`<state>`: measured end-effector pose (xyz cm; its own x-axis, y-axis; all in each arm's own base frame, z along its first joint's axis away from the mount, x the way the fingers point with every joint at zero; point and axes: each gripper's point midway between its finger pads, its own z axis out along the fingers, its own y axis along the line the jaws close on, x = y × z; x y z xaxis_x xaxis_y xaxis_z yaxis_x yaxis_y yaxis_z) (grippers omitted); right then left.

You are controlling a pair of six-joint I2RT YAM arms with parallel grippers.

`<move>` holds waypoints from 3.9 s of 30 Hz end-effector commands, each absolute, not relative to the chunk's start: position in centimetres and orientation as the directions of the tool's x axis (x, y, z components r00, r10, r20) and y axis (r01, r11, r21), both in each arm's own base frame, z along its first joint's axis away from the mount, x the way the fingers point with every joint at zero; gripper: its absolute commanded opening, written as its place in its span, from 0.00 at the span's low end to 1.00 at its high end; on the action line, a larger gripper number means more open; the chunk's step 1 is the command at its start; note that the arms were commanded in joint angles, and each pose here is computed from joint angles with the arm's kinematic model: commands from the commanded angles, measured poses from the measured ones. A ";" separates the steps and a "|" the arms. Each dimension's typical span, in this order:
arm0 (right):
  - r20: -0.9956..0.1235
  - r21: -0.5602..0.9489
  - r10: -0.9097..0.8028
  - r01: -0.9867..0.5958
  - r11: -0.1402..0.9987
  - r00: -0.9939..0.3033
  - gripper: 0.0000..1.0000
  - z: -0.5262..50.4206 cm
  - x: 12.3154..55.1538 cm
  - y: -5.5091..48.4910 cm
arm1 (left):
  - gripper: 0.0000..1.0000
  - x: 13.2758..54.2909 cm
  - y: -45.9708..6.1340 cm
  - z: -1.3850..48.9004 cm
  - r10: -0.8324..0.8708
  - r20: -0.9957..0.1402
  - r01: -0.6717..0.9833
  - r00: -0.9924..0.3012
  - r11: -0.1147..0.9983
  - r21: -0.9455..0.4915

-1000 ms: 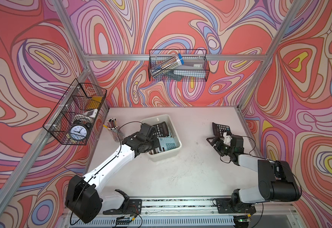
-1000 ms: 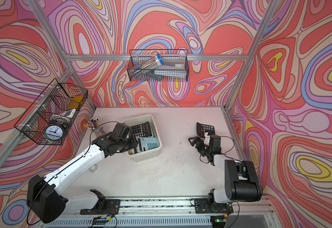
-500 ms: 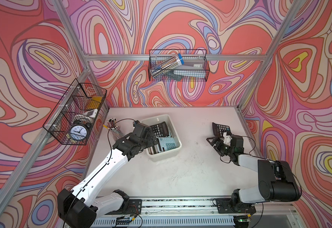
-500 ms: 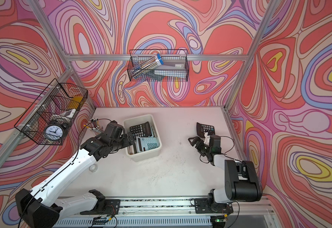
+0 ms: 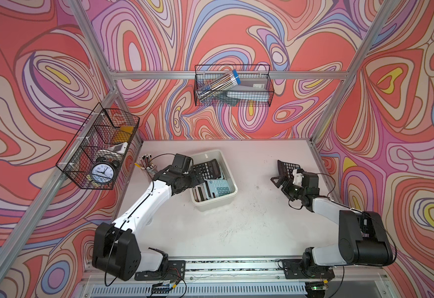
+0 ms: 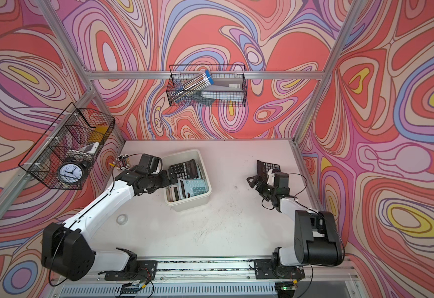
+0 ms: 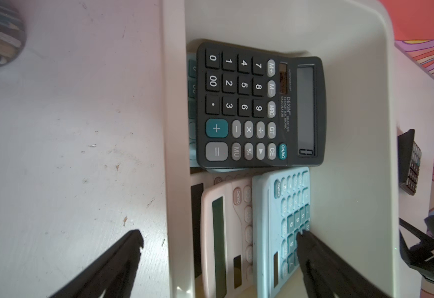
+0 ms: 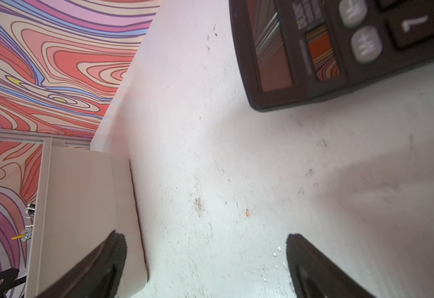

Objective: Put the calculator in the storage box
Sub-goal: Adjust the storage box at the center of the board, then move the calculator to the center of the board, then pick up the calculator at the center of the board.

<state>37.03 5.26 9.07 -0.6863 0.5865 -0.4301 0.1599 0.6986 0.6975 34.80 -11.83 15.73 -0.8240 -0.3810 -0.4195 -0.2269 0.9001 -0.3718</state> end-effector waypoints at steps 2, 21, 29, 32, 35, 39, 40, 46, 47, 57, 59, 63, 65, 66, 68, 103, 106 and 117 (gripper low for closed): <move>-0.487 0.599 0.578 0.232 0.767 -0.655 0.98 10.6 37.3 3.1 | 0.99 37.1 -13.5 16.6 -0.341 -0.429 -0.137 -0.837 0.888 -0.439; -0.566 0.380 0.610 0.482 0.790 -0.555 0.93 10.6 44.5 -8.1 | 0.99 40.9 -19.2 16.3 -0.184 -0.404 0.088 -0.896 0.818 -0.569; -0.489 0.321 0.584 0.489 0.811 -0.648 0.93 6.9 48.5 -10.2 | 0.99 38.9 -14.4 18.6 -0.247 -0.496 -0.022 -0.832 0.909 -0.416; -0.475 0.337 0.584 0.476 0.812 -0.659 0.93 6.5 49.8 -10.4 | 0.99 37.8 -13.5 19.8 -0.263 -0.531 -0.030 -0.806 0.913 -0.407; -0.453 0.369 0.573 0.442 0.818 -0.683 0.93 6.2 51.3 -9.9 | 0.99 36.9 -13.8 21.4 -0.271 -0.559 0.004 -0.783 0.898 -0.440; -0.392 0.393 0.556 0.413 0.821 -0.733 0.93 4.8 52.2 -9.0 | 0.99 36.0 -14.5 23.0 -0.268 -0.581 0.043 -0.768 0.884 -0.465; -0.378 0.402 0.555 0.408 0.820 -0.741 0.93 4.5 52.1 -8.7 | 0.99 35.9 -14.7 23.2 -0.267 -0.584 0.051 -0.767 0.881 -0.470; -0.309 0.471 0.552 0.380 0.796 -0.774 0.88 2.9 50.7 -6.6 | 0.99 35.3 -17.8 24.9 -0.224 -0.600 0.140 -0.768 0.856 -0.498; -0.305 0.476 0.550 0.375 0.795 -0.778 0.87 2.9 50.4 -6.3 | 0.99 35.2 -18.6 25.3 -0.204 -0.607 0.161 -0.768 0.856 -0.492; -0.321 0.450 0.476 0.310 0.837 -0.819 0.80 4.3 47.9 -3.5 | 0.99 36.2 -25.3 28.0 -0.086 -0.647 0.297 -0.757 0.837 -0.459; -0.325 0.446 0.450 0.285 0.849 -0.832 0.80 4.7 47.1 -2.0 | 0.99 36.6 -26.7 28.3 -0.068 -0.652 0.316 -0.755 0.834 -0.453; -0.366 0.470 0.456 0.262 0.843 -0.812 0.81 6.7 46.2 -0.6 | 0.99 37.3 -29.4 28.1 -0.027 -0.648 0.351 -0.761 0.823 -0.447; -0.391 0.457 0.466 0.271 0.847 -0.794 0.82 7.8 46.5 -1.1 | 0.99 37.7 -31.0 27.8 -0.002 -0.641 0.368 -0.767 0.818 -0.443; -0.403 0.447 0.468 0.277 0.851 -0.787 0.82 8.1 46.7 -1.4 | 0.99 37.9 -31.6 27.7 0.007 -0.641 0.375 -0.768 0.816 -0.440; -0.419 0.422 0.474 0.296 0.857 -0.774 0.83 8.4 47.4 -2.2 | 0.99 38.4 -33.1 27.5 0.034 -0.635 0.392 -0.772 0.812 -0.432; -0.294 0.513 0.333 0.146 0.846 -0.896 0.50 4.0 47.0 4.4 | 0.80 43.2 -47.0 16.0 0.246 -0.536 0.540 -0.808 0.674 -0.504; -0.293 0.534 0.315 0.119 0.837 -0.903 0.50 4.5 46.2 5.5 | 0.78 43.3 -47.2 14.4 0.255 -0.516 0.531 -0.818 0.678 -0.508; -0.382 0.456 0.401 0.208 0.865 -0.832 0.55 7.7 43.5 3.4 | 0.70 43.6 -46.8 8.7 0.284 -0.452 0.497 -0.846 0.726 -0.475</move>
<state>43.20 4.77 5.70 -0.8813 0.3608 -0.3051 0.1776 0.8512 0.4938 43.23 -46.42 9.25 -0.8580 0.2737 -0.4347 0.4798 0.7291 -0.4880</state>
